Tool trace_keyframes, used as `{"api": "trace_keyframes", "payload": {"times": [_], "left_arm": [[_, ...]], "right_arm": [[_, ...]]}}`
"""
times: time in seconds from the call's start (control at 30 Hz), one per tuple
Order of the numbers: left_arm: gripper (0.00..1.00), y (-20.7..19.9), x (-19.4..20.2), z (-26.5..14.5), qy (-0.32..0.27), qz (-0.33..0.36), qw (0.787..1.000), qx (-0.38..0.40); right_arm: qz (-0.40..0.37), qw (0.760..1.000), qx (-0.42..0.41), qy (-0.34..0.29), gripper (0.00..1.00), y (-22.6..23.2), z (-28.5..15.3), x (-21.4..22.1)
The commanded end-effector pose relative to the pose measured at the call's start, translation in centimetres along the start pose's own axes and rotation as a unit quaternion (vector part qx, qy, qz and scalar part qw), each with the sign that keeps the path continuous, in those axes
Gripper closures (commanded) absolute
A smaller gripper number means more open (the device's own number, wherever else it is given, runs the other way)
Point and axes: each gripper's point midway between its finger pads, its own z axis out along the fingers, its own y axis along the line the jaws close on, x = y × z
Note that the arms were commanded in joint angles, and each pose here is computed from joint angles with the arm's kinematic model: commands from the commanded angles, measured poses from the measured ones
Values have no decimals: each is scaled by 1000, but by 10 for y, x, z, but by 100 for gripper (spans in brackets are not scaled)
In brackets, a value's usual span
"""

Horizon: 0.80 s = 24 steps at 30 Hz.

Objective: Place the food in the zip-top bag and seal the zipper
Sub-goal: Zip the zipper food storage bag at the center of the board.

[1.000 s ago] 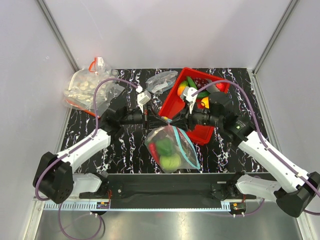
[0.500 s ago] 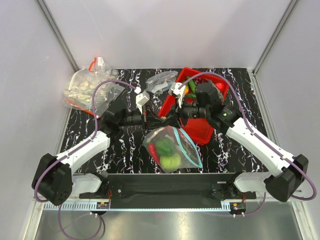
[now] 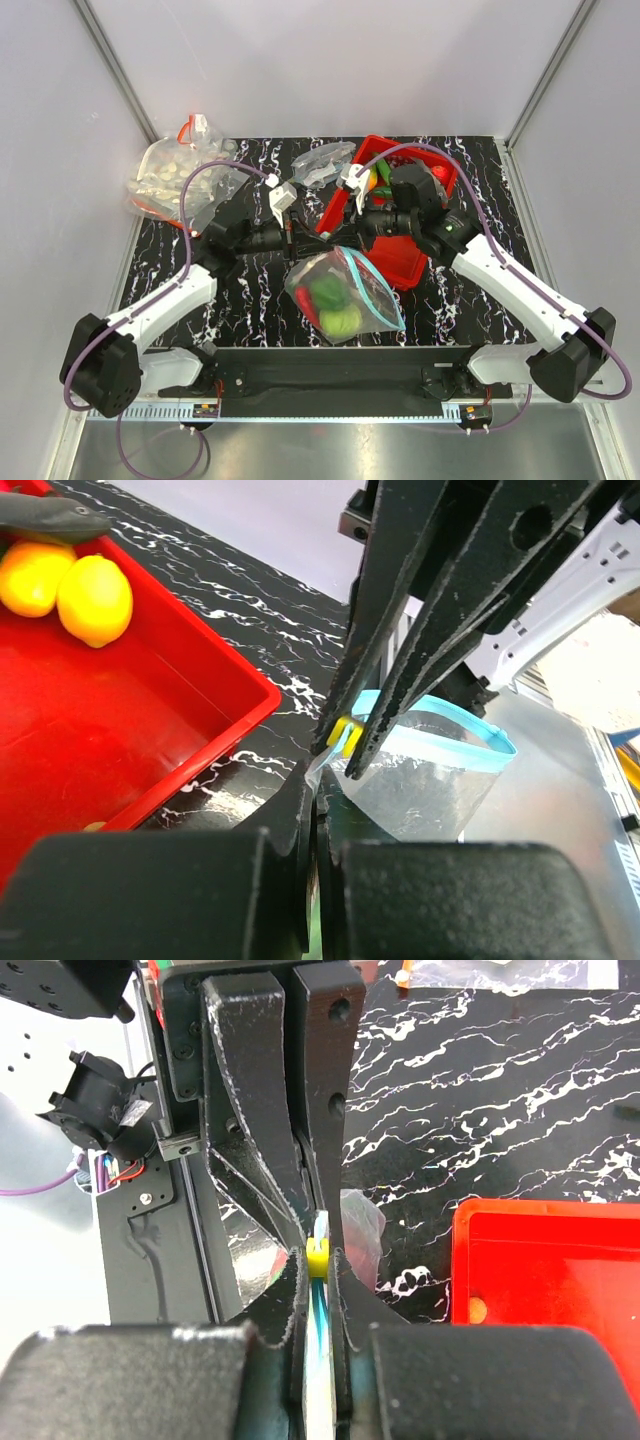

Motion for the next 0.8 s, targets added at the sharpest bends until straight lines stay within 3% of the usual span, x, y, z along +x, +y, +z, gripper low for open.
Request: {"api": "trace_keyframes", "payload": {"times": [0.0, 0.23, 0.43, 0.6, 0.77], "left_arm": [[100, 6, -30, -6, -48, 37, 997, -43], [100, 15, -41, -18, -75, 11, 993, -85], [100, -3, -40, -18, -67, 21, 996, -47], [100, 17, -55, -39, -121, 7, 981, -152], [100, 53, -59, -63, -128, -35, 954, -268]], "right_arm": [[-8, 1000, 2, -27, 100, 9, -16, -17], [17, 1000, 19, -8, 99, 9, -20, 8], [19, 1000, 23, -8, 100, 8, -21, 12], [28, 999, 23, 6, 100, 10, -23, 17], [56, 998, 31, 12, 100, 15, -31, 24]]}}
